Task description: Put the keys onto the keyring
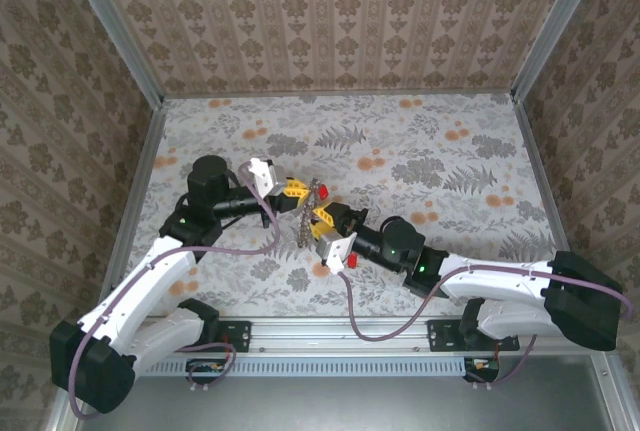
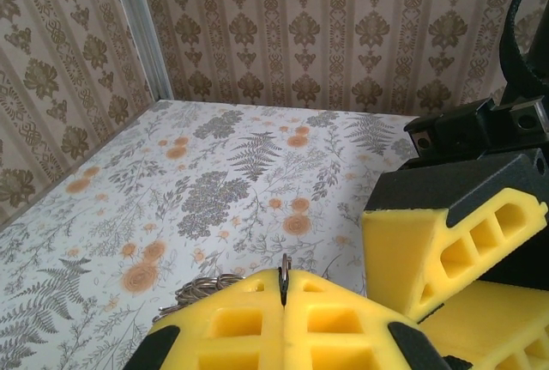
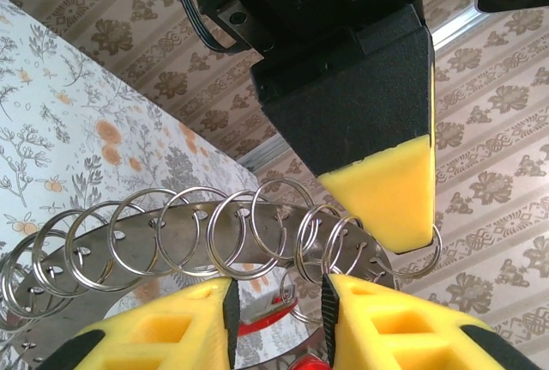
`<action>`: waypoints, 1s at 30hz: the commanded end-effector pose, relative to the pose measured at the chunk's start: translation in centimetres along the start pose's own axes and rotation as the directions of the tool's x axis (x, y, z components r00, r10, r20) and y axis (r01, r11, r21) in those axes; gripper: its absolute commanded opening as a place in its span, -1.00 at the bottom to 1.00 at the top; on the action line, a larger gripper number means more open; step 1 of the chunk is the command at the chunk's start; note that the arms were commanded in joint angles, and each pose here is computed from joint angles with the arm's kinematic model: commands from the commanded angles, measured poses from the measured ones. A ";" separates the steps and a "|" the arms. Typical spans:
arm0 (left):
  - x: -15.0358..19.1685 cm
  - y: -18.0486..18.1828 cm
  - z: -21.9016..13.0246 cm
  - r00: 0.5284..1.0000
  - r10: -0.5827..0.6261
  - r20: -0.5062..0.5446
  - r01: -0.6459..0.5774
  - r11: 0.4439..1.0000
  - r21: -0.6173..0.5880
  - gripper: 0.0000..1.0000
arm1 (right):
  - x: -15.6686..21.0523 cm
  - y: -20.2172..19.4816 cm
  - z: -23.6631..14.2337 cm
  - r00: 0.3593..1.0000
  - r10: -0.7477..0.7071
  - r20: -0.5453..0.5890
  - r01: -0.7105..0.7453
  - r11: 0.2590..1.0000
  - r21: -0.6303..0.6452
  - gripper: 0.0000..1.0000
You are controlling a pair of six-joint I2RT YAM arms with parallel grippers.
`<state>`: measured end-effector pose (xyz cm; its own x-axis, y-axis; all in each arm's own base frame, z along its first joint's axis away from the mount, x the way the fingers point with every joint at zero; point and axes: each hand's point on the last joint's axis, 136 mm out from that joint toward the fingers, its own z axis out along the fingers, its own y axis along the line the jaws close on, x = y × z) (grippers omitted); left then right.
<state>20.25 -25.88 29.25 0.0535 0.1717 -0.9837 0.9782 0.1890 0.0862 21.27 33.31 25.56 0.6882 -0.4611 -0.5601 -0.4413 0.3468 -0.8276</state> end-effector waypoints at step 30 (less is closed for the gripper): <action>-2.5 0.0 0.0 0.999 0.011 0.048 -0.012 1.000 0.011 -1.00 | -2.2 -1.0 0.6 0.991 -0.108 0.084 0.103 0.993 0.058 -0.37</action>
<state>20.44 -26.01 29.34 0.0334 0.1689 -0.9851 0.9793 0.1915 0.0660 20.96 33.69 25.96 0.7409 -0.4612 -0.4883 -0.3687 0.3284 -0.8696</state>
